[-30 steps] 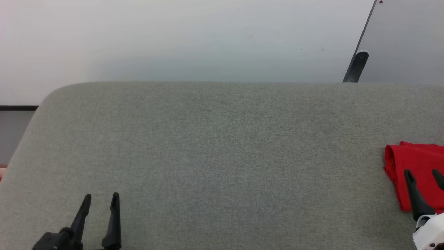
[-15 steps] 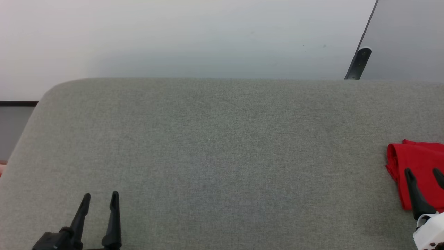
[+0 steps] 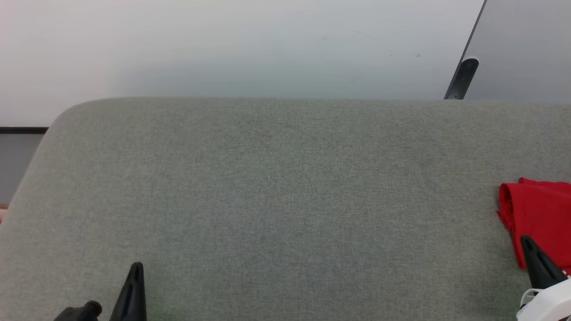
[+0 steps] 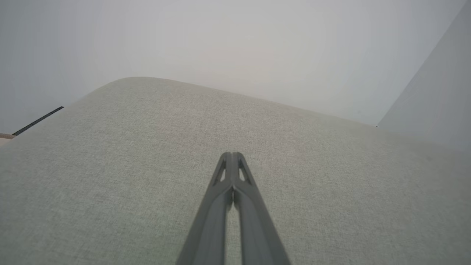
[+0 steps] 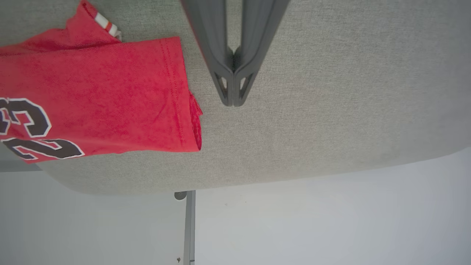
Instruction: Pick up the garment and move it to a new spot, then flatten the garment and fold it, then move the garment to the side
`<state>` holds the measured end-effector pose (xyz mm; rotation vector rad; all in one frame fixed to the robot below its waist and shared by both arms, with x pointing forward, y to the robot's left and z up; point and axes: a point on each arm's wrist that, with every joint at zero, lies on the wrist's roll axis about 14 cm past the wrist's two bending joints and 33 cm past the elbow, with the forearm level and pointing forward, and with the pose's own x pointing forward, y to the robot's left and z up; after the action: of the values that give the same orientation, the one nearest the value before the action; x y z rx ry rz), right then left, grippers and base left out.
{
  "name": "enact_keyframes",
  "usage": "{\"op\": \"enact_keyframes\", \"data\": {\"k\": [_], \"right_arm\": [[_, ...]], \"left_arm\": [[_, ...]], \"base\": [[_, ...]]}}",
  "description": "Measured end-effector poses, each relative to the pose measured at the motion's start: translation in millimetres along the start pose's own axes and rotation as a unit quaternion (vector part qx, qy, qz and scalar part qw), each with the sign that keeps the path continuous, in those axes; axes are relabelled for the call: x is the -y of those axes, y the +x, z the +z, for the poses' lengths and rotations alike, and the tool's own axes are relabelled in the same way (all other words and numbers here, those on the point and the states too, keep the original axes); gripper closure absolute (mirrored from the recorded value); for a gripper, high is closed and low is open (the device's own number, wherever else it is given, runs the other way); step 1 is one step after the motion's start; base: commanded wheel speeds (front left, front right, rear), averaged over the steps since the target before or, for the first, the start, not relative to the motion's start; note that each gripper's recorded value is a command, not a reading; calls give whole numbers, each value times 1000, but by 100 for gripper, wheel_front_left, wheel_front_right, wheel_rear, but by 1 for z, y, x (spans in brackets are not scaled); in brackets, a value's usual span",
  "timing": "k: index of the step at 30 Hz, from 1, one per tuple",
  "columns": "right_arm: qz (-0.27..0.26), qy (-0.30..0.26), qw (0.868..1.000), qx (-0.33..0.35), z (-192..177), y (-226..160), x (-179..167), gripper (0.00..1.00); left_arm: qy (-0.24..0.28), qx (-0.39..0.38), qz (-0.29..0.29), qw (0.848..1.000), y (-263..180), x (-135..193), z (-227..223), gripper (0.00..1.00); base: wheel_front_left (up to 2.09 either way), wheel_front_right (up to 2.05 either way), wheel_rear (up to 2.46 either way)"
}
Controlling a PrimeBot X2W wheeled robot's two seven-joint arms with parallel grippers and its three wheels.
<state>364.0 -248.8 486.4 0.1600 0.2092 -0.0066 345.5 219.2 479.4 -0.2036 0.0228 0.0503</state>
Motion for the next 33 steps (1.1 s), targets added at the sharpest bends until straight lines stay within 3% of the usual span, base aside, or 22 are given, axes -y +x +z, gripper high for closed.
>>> {"op": "enact_keyframes", "data": {"k": [15,33], "right_arm": [[13,134,991,11,-2,3,-10,100],[26,269,962,24,-1,7,-20,100]], "left_arm": [[-129,-25,26,991,5,-5,-7,100],[-260,-33,36,964,15,-2,-7,100]], "base": [[0,0,0],[0,0,0]]}}
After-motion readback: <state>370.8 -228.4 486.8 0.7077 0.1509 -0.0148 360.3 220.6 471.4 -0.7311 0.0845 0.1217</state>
